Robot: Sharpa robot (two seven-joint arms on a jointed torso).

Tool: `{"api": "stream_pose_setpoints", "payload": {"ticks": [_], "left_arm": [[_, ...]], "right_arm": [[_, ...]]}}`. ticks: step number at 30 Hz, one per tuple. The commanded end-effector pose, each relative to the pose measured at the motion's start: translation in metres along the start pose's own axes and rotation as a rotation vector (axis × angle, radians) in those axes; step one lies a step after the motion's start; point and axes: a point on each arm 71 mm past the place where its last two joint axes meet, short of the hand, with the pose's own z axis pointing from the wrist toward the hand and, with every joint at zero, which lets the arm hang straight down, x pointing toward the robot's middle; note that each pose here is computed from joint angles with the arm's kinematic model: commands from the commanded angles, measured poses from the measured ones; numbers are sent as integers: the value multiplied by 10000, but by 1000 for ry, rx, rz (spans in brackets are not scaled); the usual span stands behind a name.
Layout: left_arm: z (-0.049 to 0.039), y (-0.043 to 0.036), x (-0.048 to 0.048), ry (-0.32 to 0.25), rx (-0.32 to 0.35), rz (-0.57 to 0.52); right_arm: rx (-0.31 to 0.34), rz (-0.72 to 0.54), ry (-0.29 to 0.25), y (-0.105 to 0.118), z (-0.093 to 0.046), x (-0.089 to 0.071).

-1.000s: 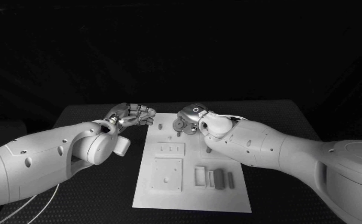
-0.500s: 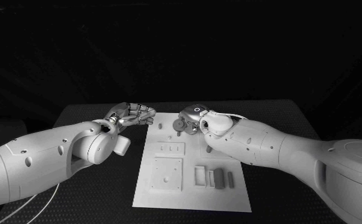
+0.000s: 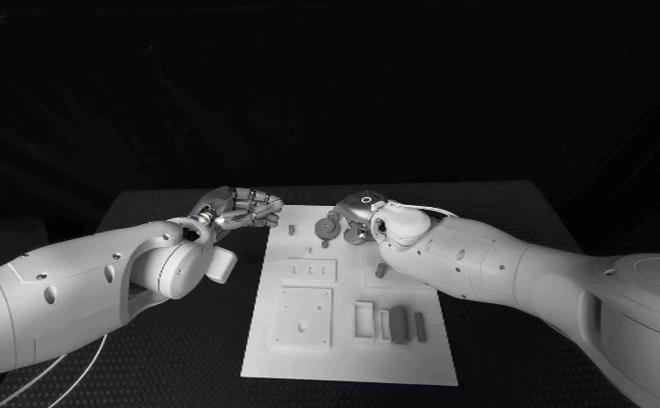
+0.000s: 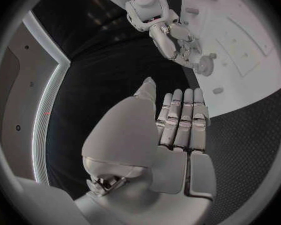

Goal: Assemble the parts on the task board

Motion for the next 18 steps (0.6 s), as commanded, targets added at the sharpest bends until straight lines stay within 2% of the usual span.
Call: {"api": "stream_pose_setpoints", "payload": {"ticks": [1, 4, 9, 12, 15, 18], "left_arm": [[-2, -14, 9, 11, 10, -6], [-5, -13, 6, 11, 10, -6], [-19, -9, -21, 5, 9, -6], [-25, -8, -38, 0, 12, -5], [-33, -7, -57, -4, 14, -5], [-39, -4, -78, -6, 15, -5]], "right_arm": [[-4, 15, -19, -21, -25, 9], [-6, 35, -48, -54, -55, -6], [-24, 128, -137, -148, -131, -73], [-43, 227, -231, -266, -203, -204], [-47, 313, -270, -397, -277, -332], [-58, 363, -283, -550, -365, -461]]}}
